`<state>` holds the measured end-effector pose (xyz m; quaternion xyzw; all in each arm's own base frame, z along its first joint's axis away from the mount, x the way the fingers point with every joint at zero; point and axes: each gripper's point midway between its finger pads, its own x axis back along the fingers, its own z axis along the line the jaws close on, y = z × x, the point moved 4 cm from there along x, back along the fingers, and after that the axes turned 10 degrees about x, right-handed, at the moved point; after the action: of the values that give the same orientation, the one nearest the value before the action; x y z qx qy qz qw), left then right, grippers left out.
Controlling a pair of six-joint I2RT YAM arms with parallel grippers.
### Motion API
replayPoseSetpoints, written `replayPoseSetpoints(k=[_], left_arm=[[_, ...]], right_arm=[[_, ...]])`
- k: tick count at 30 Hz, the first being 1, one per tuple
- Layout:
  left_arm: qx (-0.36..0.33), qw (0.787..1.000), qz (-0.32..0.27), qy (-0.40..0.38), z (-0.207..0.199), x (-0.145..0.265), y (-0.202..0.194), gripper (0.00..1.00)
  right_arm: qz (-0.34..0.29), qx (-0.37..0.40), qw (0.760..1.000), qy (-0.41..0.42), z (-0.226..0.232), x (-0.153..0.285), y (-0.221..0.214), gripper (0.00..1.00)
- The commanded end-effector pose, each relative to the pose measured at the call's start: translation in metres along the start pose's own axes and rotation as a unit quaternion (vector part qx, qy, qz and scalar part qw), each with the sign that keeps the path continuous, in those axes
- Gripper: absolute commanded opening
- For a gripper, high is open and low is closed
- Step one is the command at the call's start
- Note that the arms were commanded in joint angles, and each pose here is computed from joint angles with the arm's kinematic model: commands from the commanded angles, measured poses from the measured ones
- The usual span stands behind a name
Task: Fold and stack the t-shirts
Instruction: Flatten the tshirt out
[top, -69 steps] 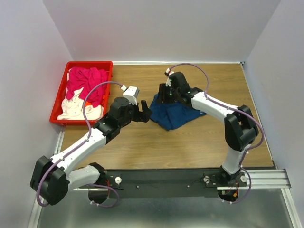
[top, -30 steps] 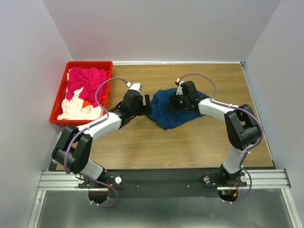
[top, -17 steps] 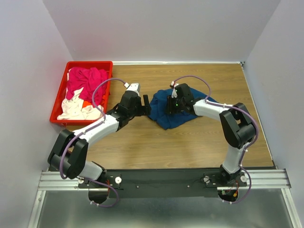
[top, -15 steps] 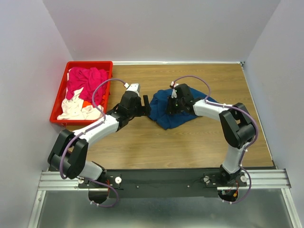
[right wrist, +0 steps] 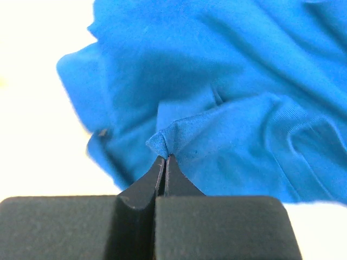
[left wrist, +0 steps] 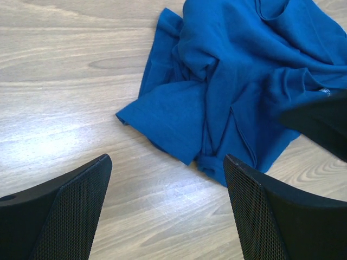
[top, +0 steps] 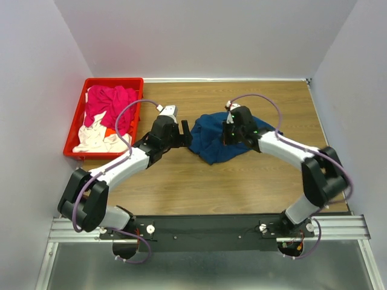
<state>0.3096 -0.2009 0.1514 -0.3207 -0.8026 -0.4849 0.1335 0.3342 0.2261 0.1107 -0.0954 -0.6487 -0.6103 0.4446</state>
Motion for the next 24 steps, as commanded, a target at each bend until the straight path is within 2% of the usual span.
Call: replayPoseSetpoints(k=[1,2,5,6,8,12,16,20,24], left_arm=[[0.009,1.000,0.006,-0.013,-0.005,0.002,0.000,0.92],[0.008,1.000,0.007,-0.015,-0.007,0.001,0.001,0.92],[0.005,1.000,0.013,-0.023,-0.013,-0.003,0.002,0.92],[0.002,0.999,0.015,-0.030,-0.019,-0.005,0.002,0.92],[0.000,0.999,0.015,-0.033,-0.024,-0.008,0.004,0.92],[-0.007,0.999,0.031,-0.030,-0.029,-0.024,-0.002,0.92],[-0.019,0.998,0.047,-0.033,-0.038,-0.038,-0.010,0.91],[-0.033,0.997,0.059,-0.046,-0.057,-0.052,-0.016,0.91],[-0.035,0.997,0.071,-0.005,-0.045,-0.064,-0.025,0.89]], right_arm=[[-0.027,-0.019,0.999,-0.038,-0.004,0.060,-0.003,0.01],[-0.011,-0.028,0.999,-0.040,-0.006,0.066,-0.021,0.01],[-0.017,-0.071,0.997,-0.031,-0.002,0.101,-0.037,0.01],[0.003,-0.096,0.995,-0.032,-0.001,0.108,-0.057,0.01],[-0.024,-0.117,0.993,-0.022,0.002,0.133,-0.060,0.01],[-0.014,-0.153,0.988,-0.031,-0.001,0.154,-0.088,0.01],[0.012,-0.175,0.984,-0.033,-0.001,0.155,-0.112,0.01],[0.010,-0.169,0.985,-0.040,-0.003,0.154,-0.109,0.01],[0.003,-0.166,0.985,-0.054,-0.007,0.156,-0.104,0.01]])
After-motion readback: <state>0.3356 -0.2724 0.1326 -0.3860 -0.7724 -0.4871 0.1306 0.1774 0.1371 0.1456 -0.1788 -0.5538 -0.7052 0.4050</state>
